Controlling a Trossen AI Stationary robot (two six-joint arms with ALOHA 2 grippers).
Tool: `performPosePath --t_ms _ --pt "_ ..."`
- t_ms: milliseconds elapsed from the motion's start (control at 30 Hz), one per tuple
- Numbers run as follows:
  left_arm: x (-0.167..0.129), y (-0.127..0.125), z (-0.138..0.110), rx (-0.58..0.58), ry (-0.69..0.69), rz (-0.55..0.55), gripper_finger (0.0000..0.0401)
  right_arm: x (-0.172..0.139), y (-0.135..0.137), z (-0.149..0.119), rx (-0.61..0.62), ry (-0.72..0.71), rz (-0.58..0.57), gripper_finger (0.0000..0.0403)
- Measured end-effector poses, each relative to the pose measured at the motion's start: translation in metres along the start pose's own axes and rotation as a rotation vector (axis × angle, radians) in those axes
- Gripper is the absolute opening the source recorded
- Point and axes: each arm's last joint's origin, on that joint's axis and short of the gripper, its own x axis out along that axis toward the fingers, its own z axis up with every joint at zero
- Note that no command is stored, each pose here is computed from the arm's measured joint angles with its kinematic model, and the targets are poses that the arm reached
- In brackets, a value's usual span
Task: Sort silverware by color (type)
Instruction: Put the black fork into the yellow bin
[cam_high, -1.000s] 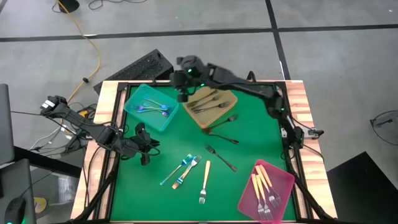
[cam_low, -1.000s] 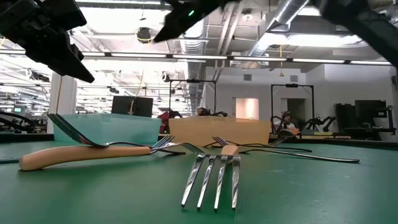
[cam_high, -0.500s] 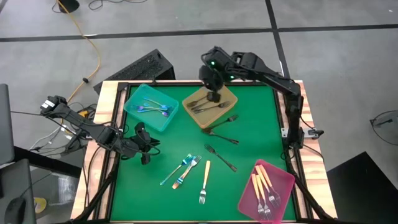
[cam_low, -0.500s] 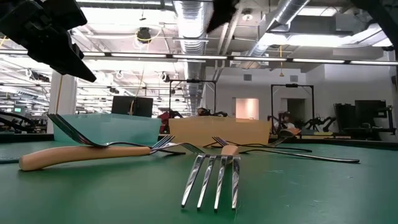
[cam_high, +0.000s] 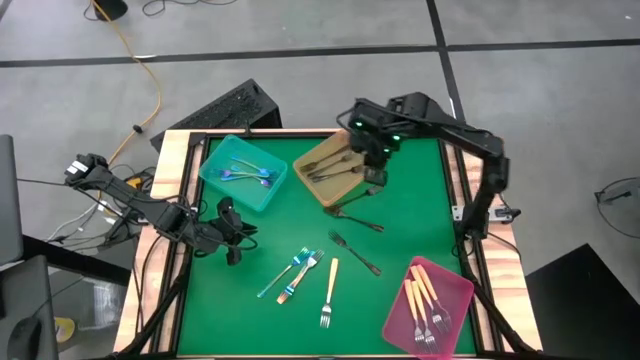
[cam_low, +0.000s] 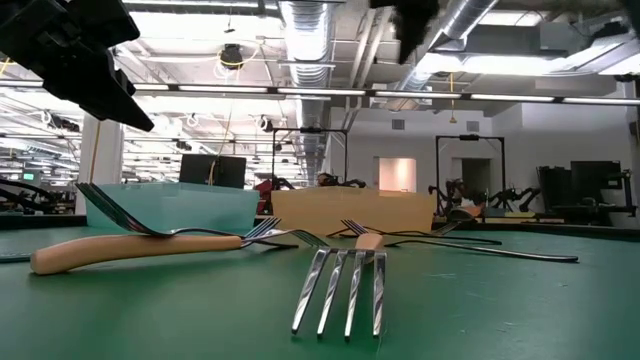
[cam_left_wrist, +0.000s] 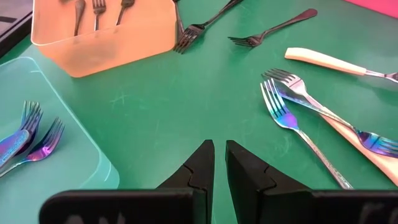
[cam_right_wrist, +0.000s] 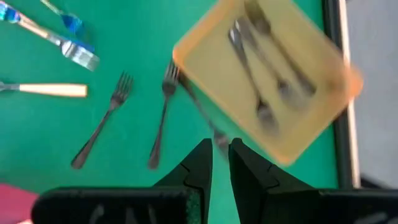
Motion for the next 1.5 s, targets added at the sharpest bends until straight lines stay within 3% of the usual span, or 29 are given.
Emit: performPosePath --t_ms 267,600,833,1033,1267,1500 --pt "0.000 0.000 0.000 -0.001 -0.003 0.000 0.0025 0.006 0.021 -0.065 0.155 0.068 0.010 0.0077" --pt "0.000 0.000 0.000 0.014 -0.004 0.002 0.0025 0.092 0.055 -0.115 0.248 -0.225 0.059 0.0077" --pt "0.000 0.000 0.000 0.018 -0.006 0.006 0.0025 0.171 0.075 -0.123 0.208 -0.485 0.085 0.0077" --pt "0.000 0.000 0.000 0.018 -0.011 0.016 0.0025 0.212 0.088 -0.123 0.213 -0.621 -0.146 0.0077" --pt "0.000 0.001 0.001 0.016 -0.020 0.028 0.0025 0.241 0.105 -0.118 0.178 -0.687 -0.226 0.0077" --pt "0.000 0.000 0.001 0.013 -0.021 0.021 0.0025 0.244 0.106 -0.121 0.236 -0.657 -0.244 0.0096"
